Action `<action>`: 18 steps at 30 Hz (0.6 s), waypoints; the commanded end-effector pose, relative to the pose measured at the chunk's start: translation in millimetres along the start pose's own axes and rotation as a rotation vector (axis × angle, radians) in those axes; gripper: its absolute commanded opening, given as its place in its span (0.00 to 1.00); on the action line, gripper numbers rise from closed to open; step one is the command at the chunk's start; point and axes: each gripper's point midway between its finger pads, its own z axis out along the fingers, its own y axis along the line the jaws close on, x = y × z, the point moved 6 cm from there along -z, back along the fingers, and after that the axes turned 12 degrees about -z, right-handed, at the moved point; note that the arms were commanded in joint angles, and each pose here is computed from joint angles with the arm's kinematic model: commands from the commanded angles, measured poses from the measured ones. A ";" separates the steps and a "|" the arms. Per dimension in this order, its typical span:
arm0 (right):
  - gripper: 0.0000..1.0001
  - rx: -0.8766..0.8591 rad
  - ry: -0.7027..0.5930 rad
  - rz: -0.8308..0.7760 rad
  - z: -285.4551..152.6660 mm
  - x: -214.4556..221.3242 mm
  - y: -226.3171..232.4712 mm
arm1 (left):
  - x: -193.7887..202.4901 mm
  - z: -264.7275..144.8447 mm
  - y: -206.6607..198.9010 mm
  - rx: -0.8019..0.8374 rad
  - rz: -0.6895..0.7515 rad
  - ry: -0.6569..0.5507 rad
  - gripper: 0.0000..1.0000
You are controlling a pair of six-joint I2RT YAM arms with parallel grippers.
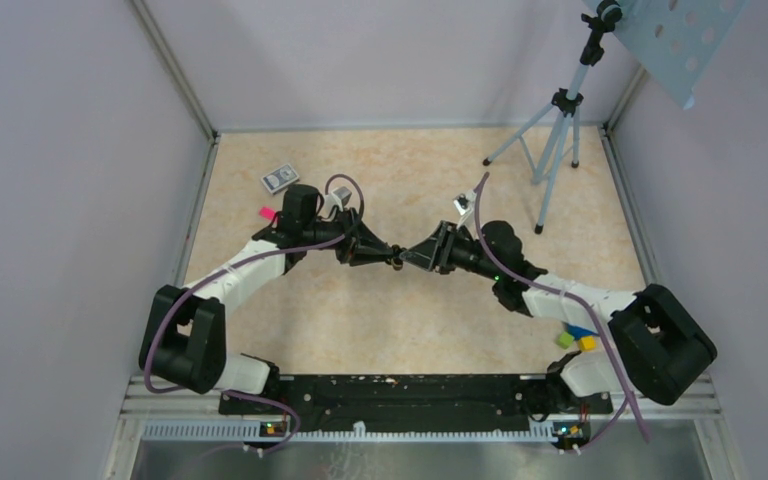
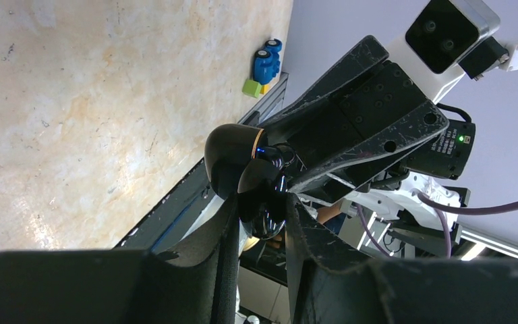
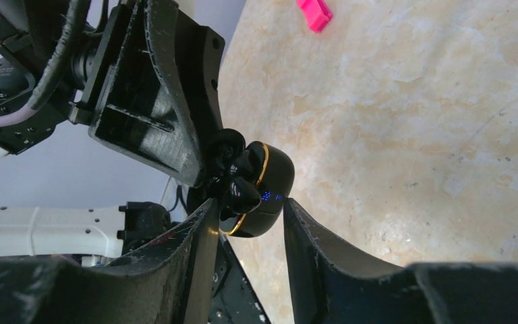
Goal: Insert the wireless bluetooth earbuds into the charging case
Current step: Pick up the left earbud from the left side groove of the charging case.
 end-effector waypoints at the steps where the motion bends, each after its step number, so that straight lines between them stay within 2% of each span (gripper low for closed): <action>1: 0.39 -0.048 -0.040 -0.030 6.6 -14.3 7.0 | -0.8 -1.4 -16.3 0.051 0.062 0.001 0.00; 16: 0.37 -0.063 -0.056 -0.063 10.5 -27.0 12.6 | 1.0 -2.4 -15.1 0.052 0.060 0.000 0.00; 18: 0.33 -0.057 -0.062 -0.063 10.8 -28.1 11.8 | 1.1 -2.5 -15.0 0.052 0.060 0.001 0.00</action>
